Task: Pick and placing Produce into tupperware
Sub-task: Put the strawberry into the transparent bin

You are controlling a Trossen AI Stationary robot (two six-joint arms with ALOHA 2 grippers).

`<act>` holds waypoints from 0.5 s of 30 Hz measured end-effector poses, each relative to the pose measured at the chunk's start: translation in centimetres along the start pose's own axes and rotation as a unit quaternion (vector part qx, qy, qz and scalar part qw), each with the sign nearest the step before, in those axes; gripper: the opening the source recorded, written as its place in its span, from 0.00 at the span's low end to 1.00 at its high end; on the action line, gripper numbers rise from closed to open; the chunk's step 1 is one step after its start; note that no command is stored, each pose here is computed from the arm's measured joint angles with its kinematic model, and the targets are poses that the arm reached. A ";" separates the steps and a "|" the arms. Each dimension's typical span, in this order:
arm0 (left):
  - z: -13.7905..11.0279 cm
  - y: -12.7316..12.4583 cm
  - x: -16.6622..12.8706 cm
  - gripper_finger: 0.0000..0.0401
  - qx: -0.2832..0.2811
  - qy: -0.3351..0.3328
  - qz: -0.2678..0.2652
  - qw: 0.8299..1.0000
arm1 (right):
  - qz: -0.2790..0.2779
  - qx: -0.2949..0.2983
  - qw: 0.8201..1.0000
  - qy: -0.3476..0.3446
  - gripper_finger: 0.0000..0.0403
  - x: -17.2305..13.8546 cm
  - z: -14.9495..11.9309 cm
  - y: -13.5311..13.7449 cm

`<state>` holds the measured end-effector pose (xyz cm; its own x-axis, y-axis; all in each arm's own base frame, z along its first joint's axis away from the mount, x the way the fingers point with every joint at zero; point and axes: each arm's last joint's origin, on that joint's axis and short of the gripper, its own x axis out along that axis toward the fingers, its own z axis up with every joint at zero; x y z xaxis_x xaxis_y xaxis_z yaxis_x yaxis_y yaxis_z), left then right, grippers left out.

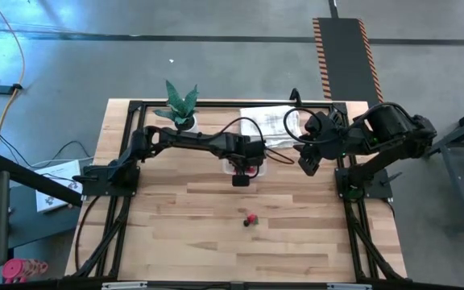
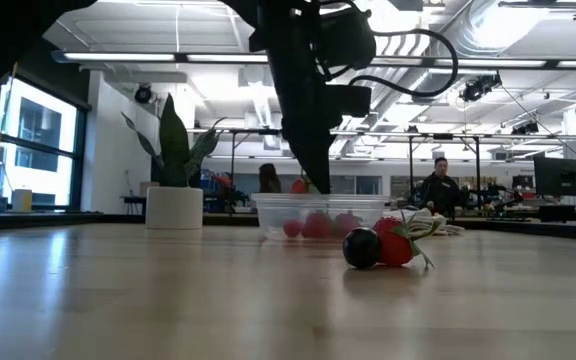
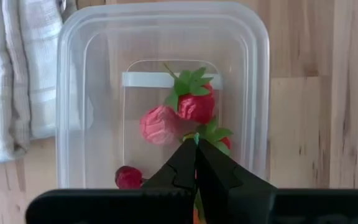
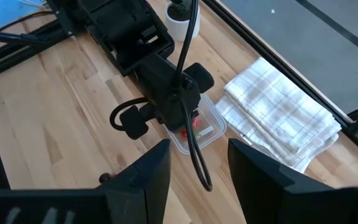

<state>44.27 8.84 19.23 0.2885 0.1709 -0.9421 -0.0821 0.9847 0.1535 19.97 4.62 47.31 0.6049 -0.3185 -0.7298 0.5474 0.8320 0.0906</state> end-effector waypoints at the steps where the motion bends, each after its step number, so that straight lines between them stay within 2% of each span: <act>1: 0.0 0.0 0.0 0.02 0.000 0.000 0.000 1.000 | 0.001 0.000 1.000 0.001 0.38 0.0 0.0 0.0; 6: 0.0 -0.1 0.0 0.12 0.001 0.002 -0.008 1.000 | 0.002 -0.005 1.000 0.002 0.38 0.0 0.0 0.0; 15: -1.0 -1.2 -0.7 0.40 0.022 0.051 -0.035 0.998 | 0.003 -0.009 1.000 0.002 0.38 0.0 0.0 0.0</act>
<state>43.23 7.46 19.43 0.1938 0.0988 -0.9761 -0.0227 0.9951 0.0963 19.97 4.64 47.30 0.6049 -0.3120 -0.7327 0.5336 0.8418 0.0821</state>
